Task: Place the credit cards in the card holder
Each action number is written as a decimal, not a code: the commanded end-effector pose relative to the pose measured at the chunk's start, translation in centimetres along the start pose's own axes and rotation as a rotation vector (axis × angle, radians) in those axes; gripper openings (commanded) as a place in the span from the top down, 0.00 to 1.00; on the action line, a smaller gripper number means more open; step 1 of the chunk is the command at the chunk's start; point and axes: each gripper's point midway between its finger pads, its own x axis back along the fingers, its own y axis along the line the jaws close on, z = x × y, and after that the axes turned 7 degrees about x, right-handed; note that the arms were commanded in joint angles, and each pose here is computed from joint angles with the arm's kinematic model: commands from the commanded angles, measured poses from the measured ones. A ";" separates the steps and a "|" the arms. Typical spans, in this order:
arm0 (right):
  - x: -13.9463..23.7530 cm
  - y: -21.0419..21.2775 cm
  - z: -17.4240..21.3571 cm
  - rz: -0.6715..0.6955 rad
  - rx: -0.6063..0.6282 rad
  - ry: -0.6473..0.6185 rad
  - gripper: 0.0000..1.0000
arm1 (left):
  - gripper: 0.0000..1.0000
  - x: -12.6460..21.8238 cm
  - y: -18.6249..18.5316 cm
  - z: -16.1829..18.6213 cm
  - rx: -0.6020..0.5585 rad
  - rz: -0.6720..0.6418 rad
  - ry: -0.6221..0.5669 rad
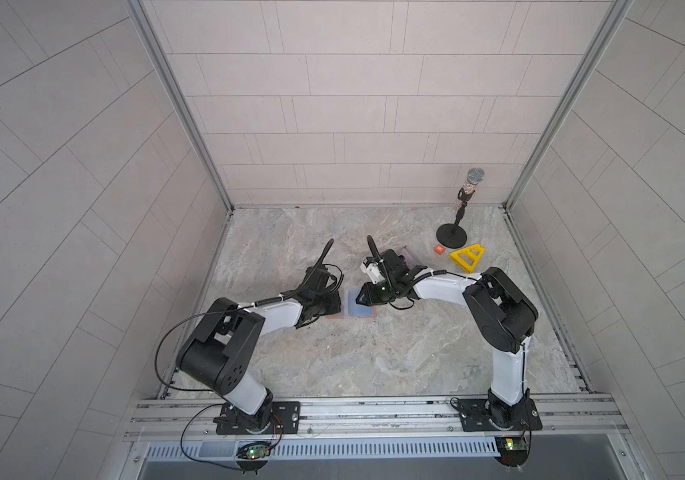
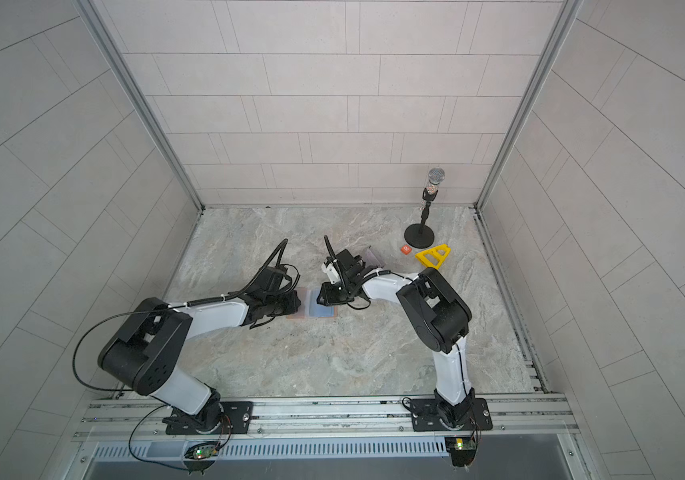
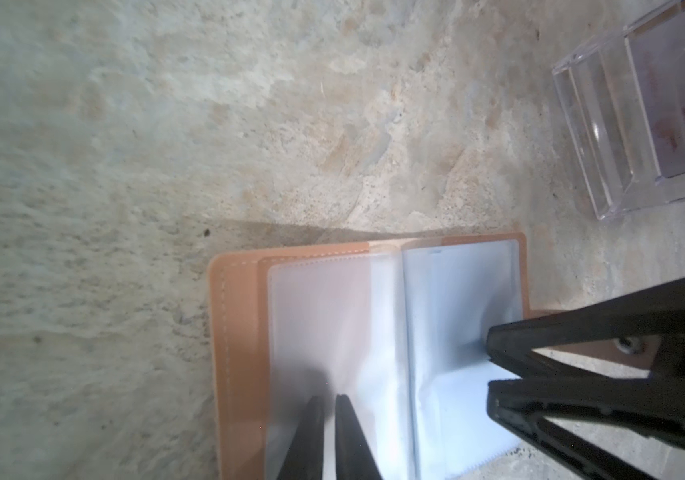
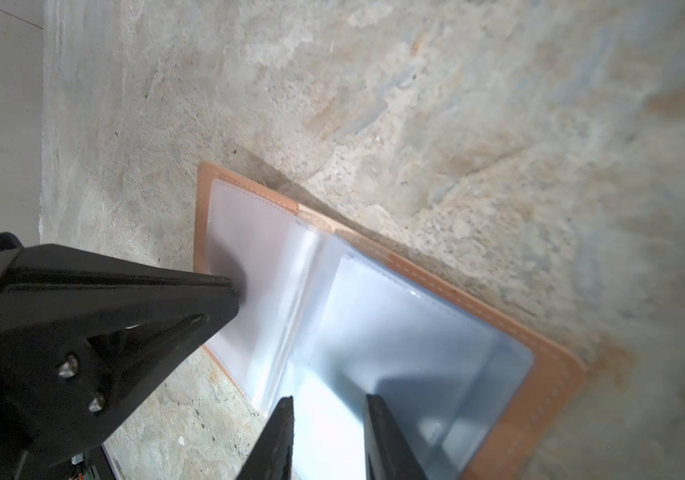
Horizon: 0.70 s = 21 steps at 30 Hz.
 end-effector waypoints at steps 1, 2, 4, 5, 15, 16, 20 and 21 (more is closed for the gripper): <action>2.1 1.4 -0.7 -0.026 0.022 -0.028 0.68 | 0.85 1.3 -0.7 0.1 -0.022 0.014 0.027; 2.4 1.7 -1.0 -0.035 0.026 -0.038 0.67 | 0.84 1.7 -1.1 -0.2 -0.029 0.028 0.023; 3.0 2.2 -1.3 -0.046 0.033 -0.053 0.66 | 0.83 2.4 -1.9 -0.6 -0.040 0.052 0.013; 3.3 2.5 -1.5 -0.053 0.037 -0.060 0.66 | 0.82 2.7 -2.3 -0.7 -0.043 0.065 0.013; 5.4 3.5 -2.5 -0.049 0.067 -0.107 0.63 | 0.74 4.8 -5.3 -2.2 -0.065 0.164 -0.012; 5.7 3.4 -2.6 -0.036 0.070 -0.114 0.63 | 0.74 5.0 -5.5 -2.3 -0.067 0.169 -0.016; 7.6 2.2 -3.3 0.020 0.071 -0.163 0.62 | 0.71 5.7 -6.4 -2.7 -0.083 0.199 -0.027; 8.0 1.9 -3.4 0.026 0.072 -0.167 0.62 | 0.71 5.9 -6.6 -2.9 -0.087 0.208 -0.027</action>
